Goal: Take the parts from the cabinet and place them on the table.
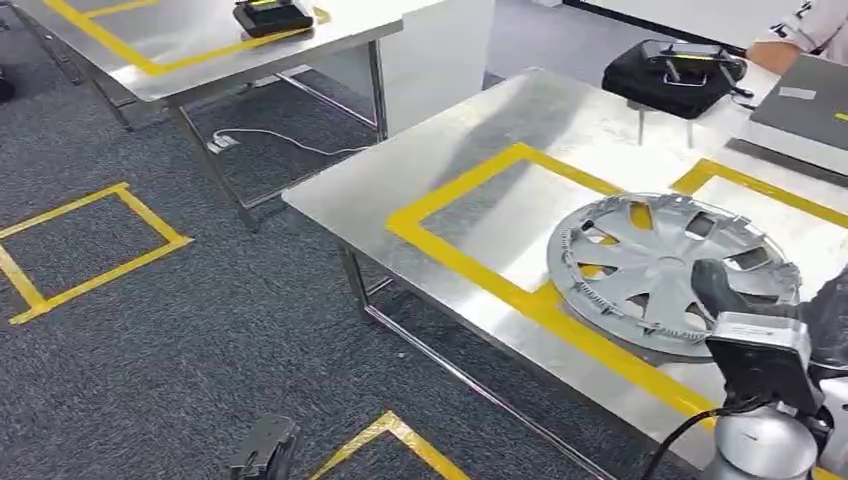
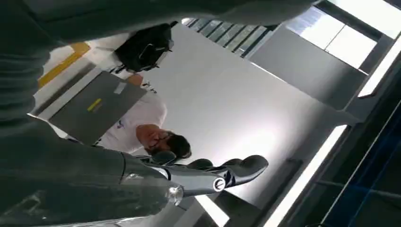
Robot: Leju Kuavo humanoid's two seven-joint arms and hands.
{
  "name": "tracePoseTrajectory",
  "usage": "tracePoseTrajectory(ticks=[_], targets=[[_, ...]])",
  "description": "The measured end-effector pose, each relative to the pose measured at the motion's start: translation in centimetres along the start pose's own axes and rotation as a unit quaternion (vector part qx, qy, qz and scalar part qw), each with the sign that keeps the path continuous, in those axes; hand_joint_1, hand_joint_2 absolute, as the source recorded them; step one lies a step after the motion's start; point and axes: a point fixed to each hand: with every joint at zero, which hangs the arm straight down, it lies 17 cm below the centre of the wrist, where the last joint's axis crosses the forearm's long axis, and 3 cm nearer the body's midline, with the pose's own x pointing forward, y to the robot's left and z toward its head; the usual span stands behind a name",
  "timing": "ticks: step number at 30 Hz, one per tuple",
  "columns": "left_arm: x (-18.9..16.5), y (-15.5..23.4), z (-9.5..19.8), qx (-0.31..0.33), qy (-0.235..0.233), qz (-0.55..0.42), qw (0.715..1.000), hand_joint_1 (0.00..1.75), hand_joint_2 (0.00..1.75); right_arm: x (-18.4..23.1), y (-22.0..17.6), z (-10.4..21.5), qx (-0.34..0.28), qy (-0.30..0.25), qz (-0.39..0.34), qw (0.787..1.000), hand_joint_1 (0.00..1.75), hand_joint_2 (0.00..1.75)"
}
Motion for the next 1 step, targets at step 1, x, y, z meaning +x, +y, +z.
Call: tracePoseTrajectory(ticks=[1], targets=[[-0.14, -0.07, 0.07, -0.001, 0.001, 0.0, 1.0, 0.0, 0.0, 0.18, 0.15, 0.05, 0.001, -0.001, -0.001, 1.0, 0.0, 0.0]])
